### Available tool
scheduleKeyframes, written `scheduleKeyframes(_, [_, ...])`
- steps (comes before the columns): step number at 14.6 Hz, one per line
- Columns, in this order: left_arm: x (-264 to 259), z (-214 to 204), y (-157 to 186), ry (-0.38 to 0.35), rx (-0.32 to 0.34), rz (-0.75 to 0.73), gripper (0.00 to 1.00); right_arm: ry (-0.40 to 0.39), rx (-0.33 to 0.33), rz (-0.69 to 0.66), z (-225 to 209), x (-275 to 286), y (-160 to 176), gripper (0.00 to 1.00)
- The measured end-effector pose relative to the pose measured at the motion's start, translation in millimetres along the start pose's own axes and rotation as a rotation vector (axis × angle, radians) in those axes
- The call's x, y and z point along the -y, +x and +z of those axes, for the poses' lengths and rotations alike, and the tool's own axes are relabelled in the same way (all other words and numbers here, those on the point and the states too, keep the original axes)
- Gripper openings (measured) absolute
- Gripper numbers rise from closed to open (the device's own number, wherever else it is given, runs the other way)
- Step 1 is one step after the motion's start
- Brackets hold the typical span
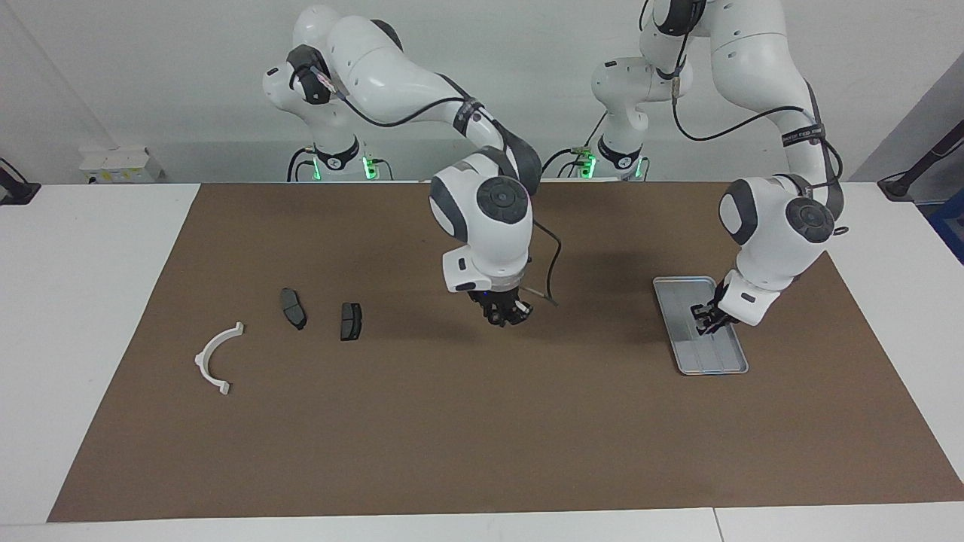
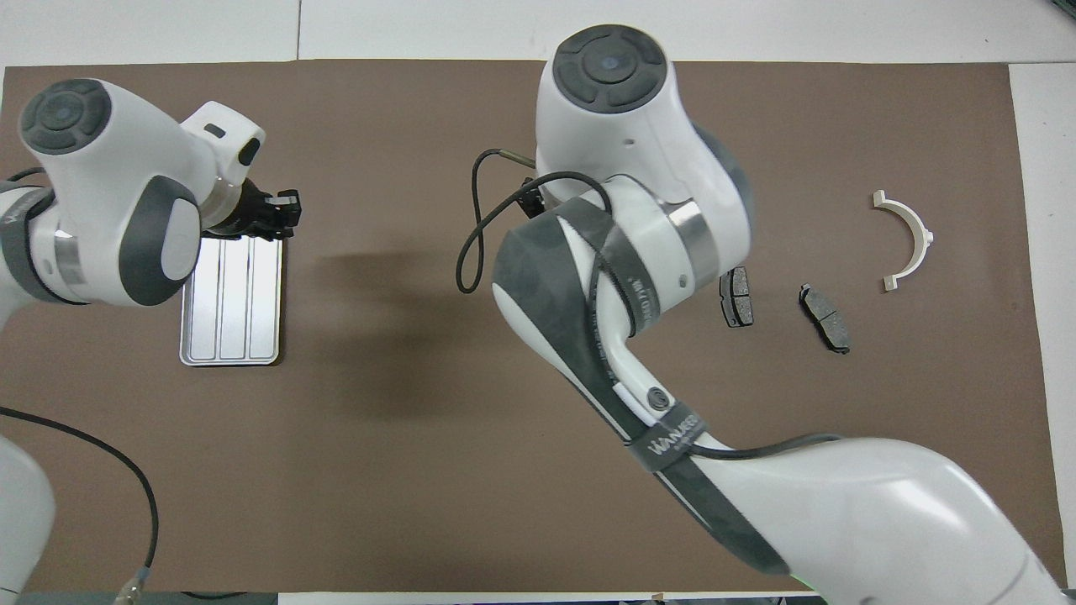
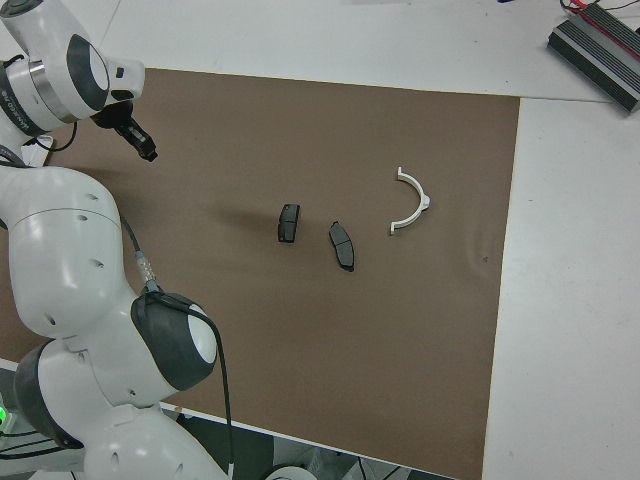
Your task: Place bearing gear from tray to pile
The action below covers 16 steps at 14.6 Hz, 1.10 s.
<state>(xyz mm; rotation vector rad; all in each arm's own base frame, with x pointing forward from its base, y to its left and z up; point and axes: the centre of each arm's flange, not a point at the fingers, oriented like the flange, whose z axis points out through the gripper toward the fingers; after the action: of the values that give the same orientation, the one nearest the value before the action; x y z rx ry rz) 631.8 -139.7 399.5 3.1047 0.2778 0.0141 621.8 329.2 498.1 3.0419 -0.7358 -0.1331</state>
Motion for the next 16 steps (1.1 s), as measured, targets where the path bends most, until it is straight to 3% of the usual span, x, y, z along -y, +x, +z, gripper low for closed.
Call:
scheduleKeyframes(3, [-96.8,-1.0,-46.9,-0.006,-0.003,-0.042,0.24,-0.004,0.009,-0.165,-40.3,-67.3,46.2,0.35])
scheduleKeyframes(7, [-189.9,34.6,-95.2,-0.005,-0.016,-0.073,0.24,-0.009,-0.002,-0.351,-23.4,-139.4,121.6,0.35])
scheduleKeyframes(10, [-201.7,69.4,-95.8,0.012,-0.016,-0.058,0.24,-0.011,-0.044,-0.422,11.5,-172.1,154.3,0.35])
scheduleKeyframes(16, [-188.8,100.4,-96.3,0.021,-0.022,-0.065,0.24,-0.04,-0.137,-0.487,90.1,-204.6,177.8,0.35])
